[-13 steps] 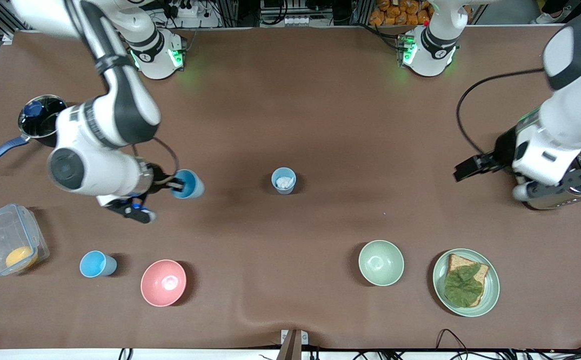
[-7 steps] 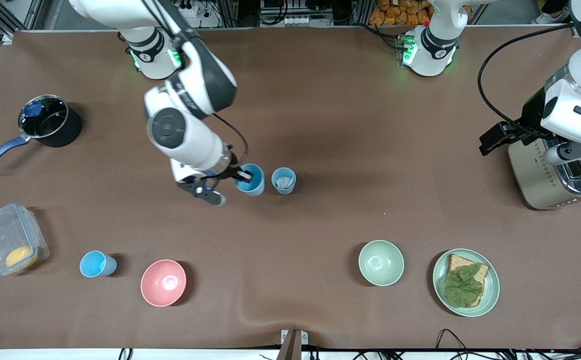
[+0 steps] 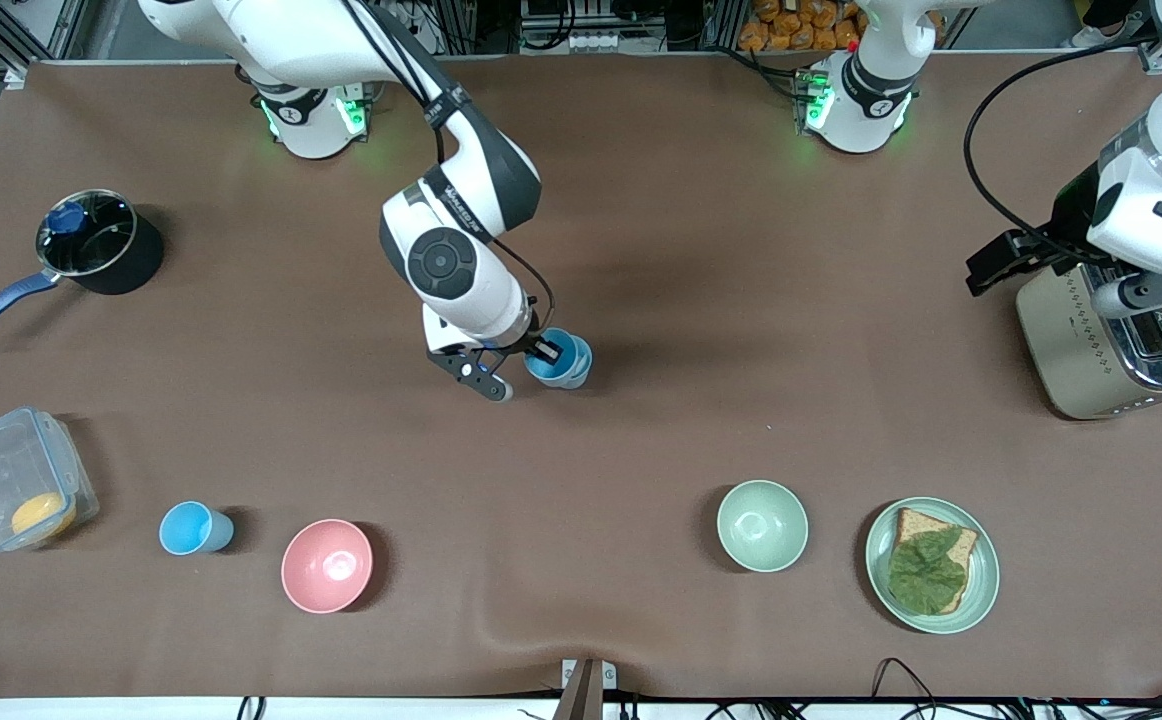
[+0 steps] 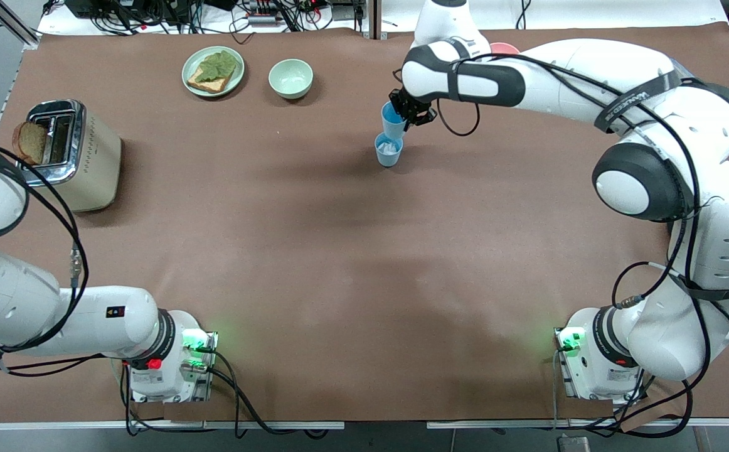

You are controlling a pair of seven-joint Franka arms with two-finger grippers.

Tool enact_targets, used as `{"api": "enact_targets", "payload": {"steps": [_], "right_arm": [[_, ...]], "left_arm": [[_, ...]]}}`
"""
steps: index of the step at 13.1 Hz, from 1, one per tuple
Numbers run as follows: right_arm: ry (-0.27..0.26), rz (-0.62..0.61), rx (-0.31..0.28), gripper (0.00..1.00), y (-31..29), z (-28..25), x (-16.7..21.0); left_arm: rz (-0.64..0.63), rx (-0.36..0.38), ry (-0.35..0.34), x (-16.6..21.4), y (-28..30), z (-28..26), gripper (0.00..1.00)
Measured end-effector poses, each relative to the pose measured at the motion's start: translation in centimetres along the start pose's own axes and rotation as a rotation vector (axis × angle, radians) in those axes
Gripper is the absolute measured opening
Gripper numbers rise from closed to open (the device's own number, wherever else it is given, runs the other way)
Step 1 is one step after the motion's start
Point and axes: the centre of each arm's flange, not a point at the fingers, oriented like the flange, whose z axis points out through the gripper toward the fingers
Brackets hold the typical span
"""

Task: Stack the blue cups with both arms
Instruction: 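Carry the held cup with the right gripper and lower it into the standing cup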

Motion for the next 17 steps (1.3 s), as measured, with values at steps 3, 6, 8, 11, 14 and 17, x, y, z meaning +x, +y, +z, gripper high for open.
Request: {"api": "enact_targets", "payload": {"steps": [3, 6, 8, 11, 14, 17], "right_arm": [[0.002, 0.008, 0.002, 0.04, -0.4, 0.7, -0.8], [0.003, 0.012, 0.002, 0.04, -0.4, 0.6, -0.7], [0.000, 0.013, -0.005, 0.04, -0.4, 0.6, -0.8], [-0.009, 0.016, -0.023, 0.04, -0.3, 0.7, -0.9], [-0.012, 0.017, -0.032, 0.04, -0.5, 1.0, -2.2], [-0.013, 0.018, -0.038, 0.04, -0.7, 1.4, -2.8]], "left_arm": [[0.016, 0.003, 0.004, 0.4, -2.6, -0.4, 1.00], [0.015, 0.009, -0.008, 0.2, -3.5, -0.7, 1.00], [0.016, 0.014, -0.020, -0.1, -3.6, -0.6, 1.00], [0.015, 0.016, -0.026, -0.2, -3.6, -0.4, 1.00], [0.016, 0.019, -0.035, -0.2, -3.6, 0.0, 1.00], [0.017, 0.020, -0.037, -0.2, -3.5, 0.1, 1.00]]}}
